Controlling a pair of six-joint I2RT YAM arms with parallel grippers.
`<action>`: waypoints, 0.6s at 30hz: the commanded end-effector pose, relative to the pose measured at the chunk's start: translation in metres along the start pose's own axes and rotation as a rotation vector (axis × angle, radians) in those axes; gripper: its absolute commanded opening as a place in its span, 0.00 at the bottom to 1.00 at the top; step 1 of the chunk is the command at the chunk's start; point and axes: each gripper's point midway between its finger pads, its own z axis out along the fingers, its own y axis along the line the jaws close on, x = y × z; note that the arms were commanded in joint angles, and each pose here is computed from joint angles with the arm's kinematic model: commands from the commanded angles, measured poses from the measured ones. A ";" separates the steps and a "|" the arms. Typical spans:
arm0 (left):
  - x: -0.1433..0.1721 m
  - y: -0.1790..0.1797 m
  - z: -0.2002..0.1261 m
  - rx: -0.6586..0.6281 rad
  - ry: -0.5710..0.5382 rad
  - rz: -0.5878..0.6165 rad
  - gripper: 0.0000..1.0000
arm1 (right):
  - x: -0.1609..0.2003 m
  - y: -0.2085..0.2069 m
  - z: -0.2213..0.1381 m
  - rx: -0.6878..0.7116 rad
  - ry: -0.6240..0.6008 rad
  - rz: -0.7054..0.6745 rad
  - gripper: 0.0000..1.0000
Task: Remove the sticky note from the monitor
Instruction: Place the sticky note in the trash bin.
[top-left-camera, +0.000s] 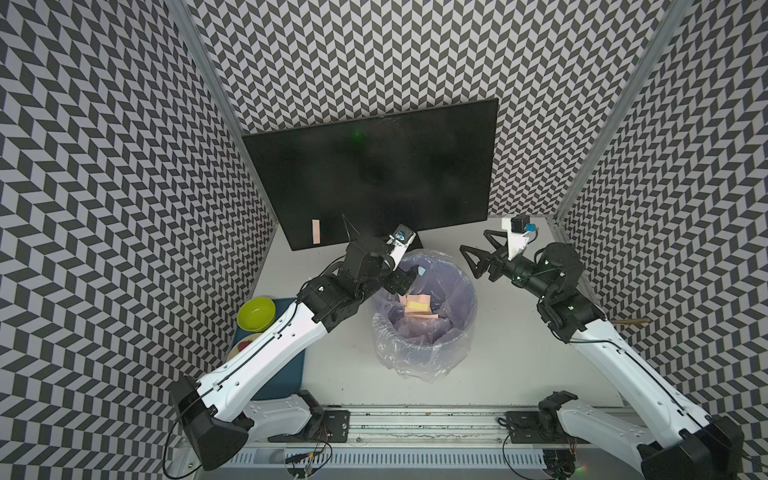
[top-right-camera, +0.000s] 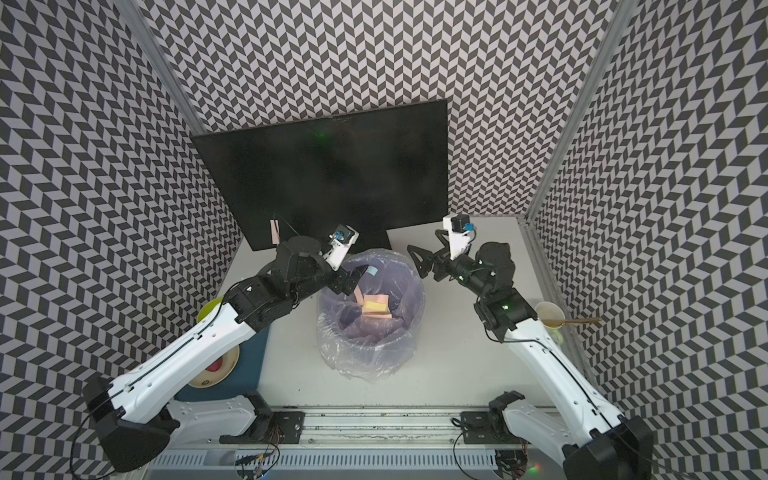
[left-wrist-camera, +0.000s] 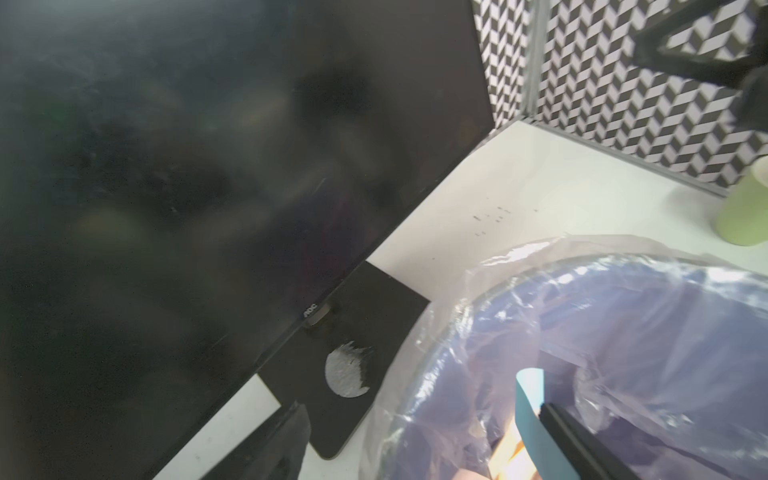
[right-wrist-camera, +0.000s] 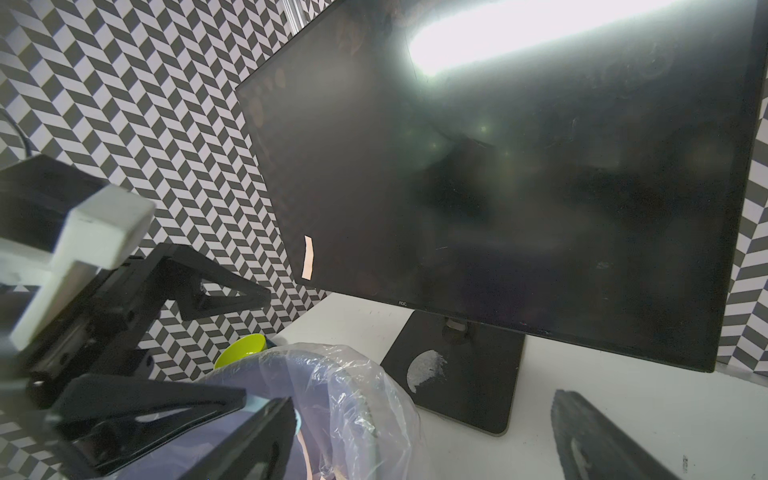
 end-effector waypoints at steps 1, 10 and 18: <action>-0.007 0.015 0.001 -0.084 0.010 -0.021 0.92 | -0.018 0.008 -0.001 -0.026 -0.060 -0.024 0.99; -0.023 -0.019 0.021 0.007 -0.007 -0.005 0.93 | -0.017 0.006 -0.002 -0.017 -0.060 -0.026 0.99; -0.040 -0.060 0.033 0.116 -0.032 0.020 0.95 | -0.017 0.005 -0.005 -0.005 -0.063 -0.029 0.99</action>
